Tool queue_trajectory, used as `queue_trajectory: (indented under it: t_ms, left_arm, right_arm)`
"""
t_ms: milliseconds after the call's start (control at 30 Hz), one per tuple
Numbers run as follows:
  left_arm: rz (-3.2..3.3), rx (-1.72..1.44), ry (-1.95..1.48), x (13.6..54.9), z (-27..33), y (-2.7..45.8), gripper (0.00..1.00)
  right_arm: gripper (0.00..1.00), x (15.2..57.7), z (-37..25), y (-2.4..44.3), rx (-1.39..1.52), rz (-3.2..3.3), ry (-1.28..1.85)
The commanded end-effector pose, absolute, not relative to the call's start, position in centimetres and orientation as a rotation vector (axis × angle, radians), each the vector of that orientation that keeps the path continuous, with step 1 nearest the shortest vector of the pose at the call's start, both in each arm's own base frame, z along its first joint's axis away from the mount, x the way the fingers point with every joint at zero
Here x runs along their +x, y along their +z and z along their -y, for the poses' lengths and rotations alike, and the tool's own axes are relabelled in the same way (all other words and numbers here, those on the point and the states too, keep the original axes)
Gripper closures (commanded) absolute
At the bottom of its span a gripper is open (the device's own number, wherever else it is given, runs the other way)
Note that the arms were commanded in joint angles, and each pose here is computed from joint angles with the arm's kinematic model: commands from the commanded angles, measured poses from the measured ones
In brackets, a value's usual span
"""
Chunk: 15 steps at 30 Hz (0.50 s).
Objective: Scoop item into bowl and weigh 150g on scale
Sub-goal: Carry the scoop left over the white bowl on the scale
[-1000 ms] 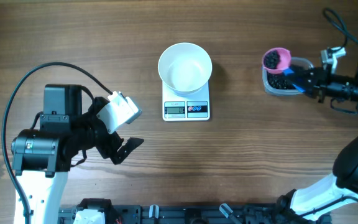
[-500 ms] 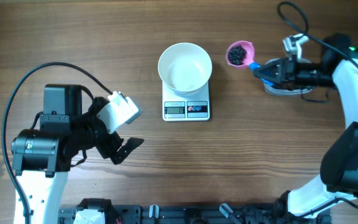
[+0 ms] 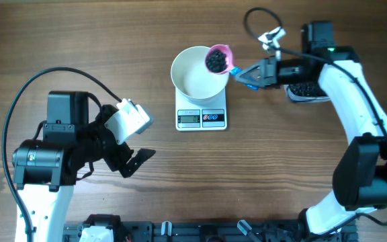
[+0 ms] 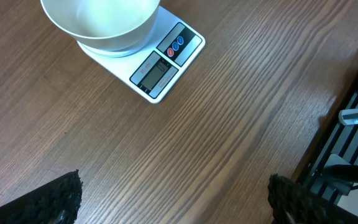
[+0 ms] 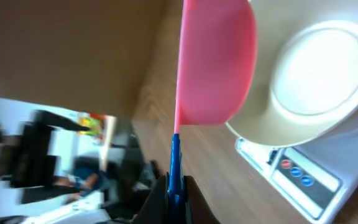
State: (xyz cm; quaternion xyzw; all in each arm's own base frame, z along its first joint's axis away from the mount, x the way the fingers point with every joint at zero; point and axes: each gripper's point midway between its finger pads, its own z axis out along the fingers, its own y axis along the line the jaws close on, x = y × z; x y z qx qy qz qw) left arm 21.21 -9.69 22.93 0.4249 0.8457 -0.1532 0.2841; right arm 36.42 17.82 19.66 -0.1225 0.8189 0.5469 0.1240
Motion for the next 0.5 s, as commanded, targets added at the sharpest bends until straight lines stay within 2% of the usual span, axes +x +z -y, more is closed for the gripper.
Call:
queue_trajectory:
  t_ms: [0, 367, 467]
  left_arm:
    - [-2.225, 1.164, -0.391, 21.4, 9.8, 23.6, 0.00]
    - [-2.225, 1.164, -0.391, 21.4, 9.8, 23.6, 0.00]
    - [-2.225, 1.164, -0.391, 21.4, 9.8, 23.6, 0.00]
  right_arm:
    - [0.96, 36.8, -18.0, 18.2, -0.432, -2.454, 1.364]
    - [0.96, 38.5, -19.0, 15.8, -0.629, -2.466, 0.995]
    - [0.96, 38.3, -19.4, 15.7, -0.671, -2.457, 0.976]
